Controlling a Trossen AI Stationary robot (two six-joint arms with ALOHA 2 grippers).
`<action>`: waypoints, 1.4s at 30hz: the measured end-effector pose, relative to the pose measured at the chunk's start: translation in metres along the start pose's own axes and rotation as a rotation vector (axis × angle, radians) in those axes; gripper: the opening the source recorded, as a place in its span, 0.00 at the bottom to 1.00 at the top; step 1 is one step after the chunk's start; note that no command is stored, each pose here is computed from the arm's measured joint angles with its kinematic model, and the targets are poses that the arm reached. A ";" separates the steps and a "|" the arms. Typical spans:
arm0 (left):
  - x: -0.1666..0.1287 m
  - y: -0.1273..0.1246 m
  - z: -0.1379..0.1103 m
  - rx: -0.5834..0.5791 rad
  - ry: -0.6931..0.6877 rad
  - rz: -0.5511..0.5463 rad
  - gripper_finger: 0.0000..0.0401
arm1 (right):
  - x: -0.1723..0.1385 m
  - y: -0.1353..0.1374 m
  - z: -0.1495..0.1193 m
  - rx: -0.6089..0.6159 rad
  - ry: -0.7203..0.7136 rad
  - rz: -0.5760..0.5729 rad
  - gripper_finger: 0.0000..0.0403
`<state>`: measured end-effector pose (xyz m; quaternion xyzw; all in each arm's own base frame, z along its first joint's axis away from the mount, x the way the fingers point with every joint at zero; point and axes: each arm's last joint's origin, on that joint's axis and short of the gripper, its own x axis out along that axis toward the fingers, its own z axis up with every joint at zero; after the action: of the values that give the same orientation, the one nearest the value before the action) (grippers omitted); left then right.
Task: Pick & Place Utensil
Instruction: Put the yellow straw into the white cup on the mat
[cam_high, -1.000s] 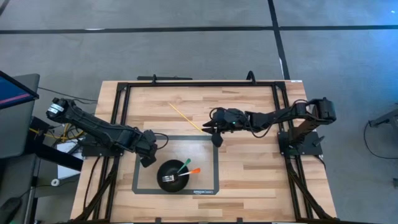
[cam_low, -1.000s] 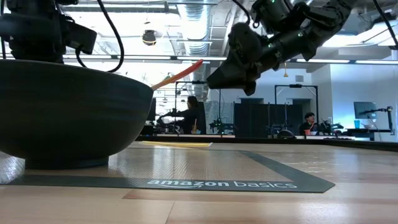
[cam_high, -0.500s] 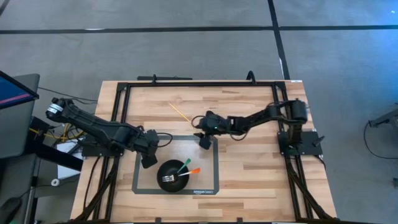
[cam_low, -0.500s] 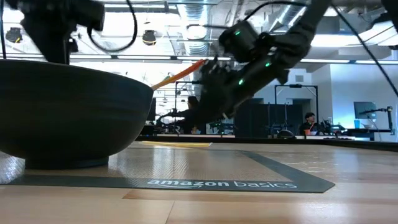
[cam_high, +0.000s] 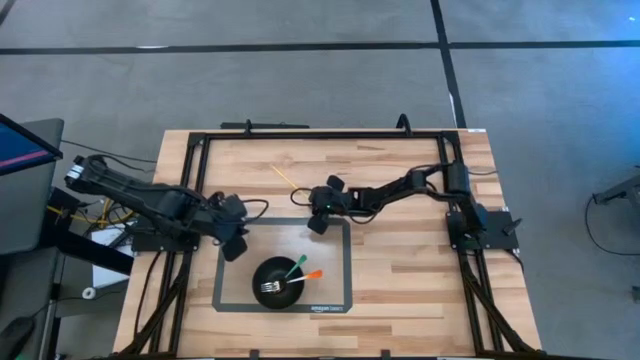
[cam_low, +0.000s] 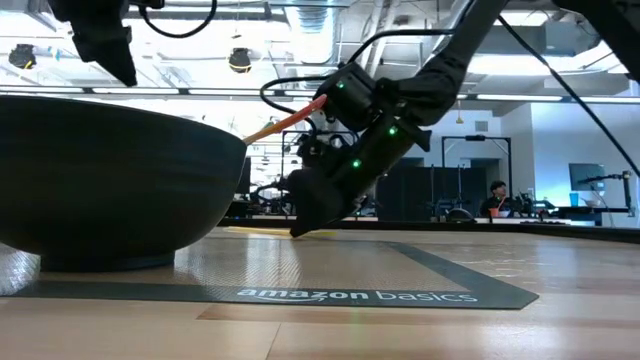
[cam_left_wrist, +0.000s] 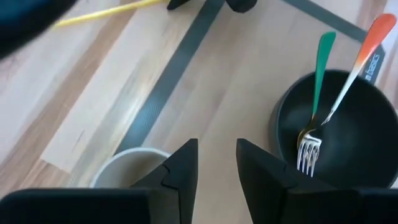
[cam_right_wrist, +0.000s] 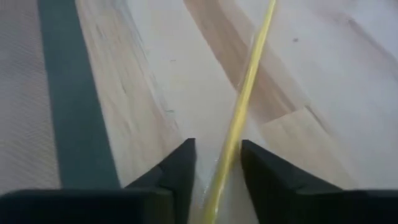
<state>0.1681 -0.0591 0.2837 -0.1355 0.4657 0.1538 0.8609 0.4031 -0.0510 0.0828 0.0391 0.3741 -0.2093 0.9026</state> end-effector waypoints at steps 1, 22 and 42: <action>-0.001 0.001 0.000 -0.002 -0.007 -0.001 0.27 | 0.002 0.000 -0.002 0.006 0.014 0.015 0.28; 0.014 -0.012 0.009 0.192 -0.161 -0.061 0.27 | -0.123 0.022 0.056 -0.059 -0.131 0.101 0.02; 0.090 -0.036 0.057 0.664 -0.362 0.214 0.36 | -0.167 0.058 0.059 -0.110 -0.220 0.229 0.01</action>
<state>0.2728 -0.0584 0.2410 0.2292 0.3420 0.1051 0.9052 0.3598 0.0462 0.2356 0.0089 0.2770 -0.0871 0.9569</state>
